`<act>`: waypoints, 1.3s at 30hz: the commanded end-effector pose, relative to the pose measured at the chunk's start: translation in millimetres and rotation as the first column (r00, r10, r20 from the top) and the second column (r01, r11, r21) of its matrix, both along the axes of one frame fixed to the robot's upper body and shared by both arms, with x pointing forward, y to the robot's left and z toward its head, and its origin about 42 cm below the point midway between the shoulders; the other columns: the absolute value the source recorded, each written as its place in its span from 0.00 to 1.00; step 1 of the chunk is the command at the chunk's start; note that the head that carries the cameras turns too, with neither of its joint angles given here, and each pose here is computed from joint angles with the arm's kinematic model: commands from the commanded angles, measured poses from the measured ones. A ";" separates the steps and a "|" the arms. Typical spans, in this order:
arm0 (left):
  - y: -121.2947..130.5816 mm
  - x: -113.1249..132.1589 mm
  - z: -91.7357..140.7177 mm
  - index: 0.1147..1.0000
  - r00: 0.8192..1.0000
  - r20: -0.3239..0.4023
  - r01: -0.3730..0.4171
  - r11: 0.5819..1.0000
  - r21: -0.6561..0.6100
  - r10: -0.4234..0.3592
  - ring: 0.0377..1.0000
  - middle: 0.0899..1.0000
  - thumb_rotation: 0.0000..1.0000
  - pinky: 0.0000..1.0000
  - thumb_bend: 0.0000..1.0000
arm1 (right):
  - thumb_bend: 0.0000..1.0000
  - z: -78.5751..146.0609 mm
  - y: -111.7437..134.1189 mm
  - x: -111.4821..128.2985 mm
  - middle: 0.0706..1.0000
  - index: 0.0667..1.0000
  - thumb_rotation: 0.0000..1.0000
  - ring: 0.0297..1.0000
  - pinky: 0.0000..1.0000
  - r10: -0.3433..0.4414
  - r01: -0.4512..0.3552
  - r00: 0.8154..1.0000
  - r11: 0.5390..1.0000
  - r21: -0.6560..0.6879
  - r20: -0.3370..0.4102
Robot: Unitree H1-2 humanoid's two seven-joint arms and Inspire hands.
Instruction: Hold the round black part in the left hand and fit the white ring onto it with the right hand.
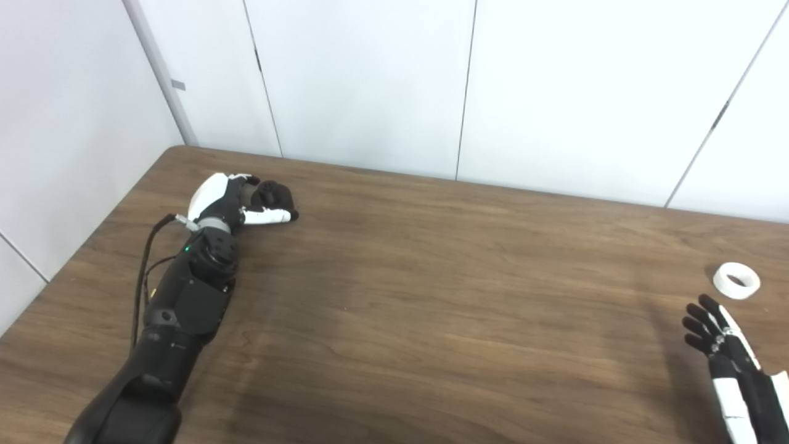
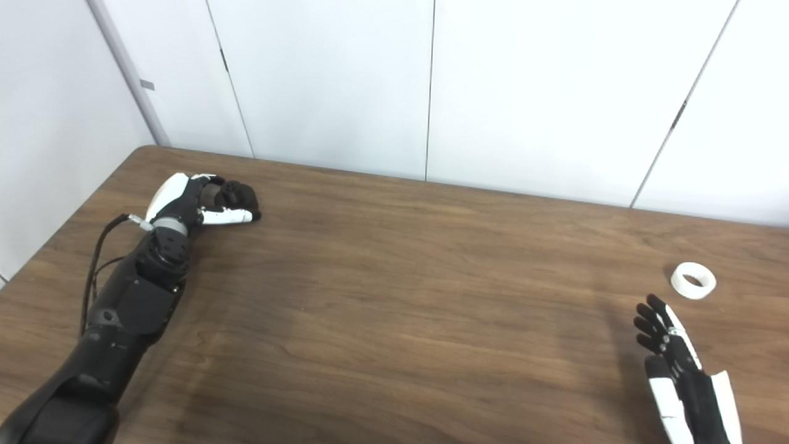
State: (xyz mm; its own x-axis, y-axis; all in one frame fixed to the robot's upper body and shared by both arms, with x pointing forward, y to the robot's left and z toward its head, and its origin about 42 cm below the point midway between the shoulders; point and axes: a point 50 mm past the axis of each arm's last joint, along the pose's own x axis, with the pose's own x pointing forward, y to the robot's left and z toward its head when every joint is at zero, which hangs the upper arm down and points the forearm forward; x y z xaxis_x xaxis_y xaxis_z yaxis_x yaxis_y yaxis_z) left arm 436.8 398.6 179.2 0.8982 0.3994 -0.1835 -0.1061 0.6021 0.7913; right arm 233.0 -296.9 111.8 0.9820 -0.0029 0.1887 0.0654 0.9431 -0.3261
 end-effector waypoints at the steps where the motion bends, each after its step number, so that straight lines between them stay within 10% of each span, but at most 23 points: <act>1: 10.7 15.3 38.3 0.84 0.997 0.072 -0.015 0.998 0.059 0.011 1.00 0.97 0.37 1.00 0.99 | 0.59 -42.1 3.1 -30.7 0.88 0.91 1.00 0.87 0.84 -0.038 0.045 0.988 0.998 0.040 -0.146; 39: 10.6 25.5 33.6 0.79 0.998 0.070 -0.010 0.993 0.120 0.002 1.00 0.93 0.17 1.00 0.84 | 0.59 -41.8 6.9 -31.4 0.88 0.91 1.00 0.87 0.84 -0.037 0.042 0.988 0.999 0.030 -0.151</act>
State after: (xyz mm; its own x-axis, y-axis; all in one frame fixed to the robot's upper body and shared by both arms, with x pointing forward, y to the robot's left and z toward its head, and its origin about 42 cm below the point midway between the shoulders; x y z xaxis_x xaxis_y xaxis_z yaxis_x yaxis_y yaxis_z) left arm 449.0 401.5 177.1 0.8960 0.4133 -0.1621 -0.0985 0.5411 0.8352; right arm 232.6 -295.8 111.9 0.9817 -0.0013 0.1906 0.0673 0.9378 -0.3405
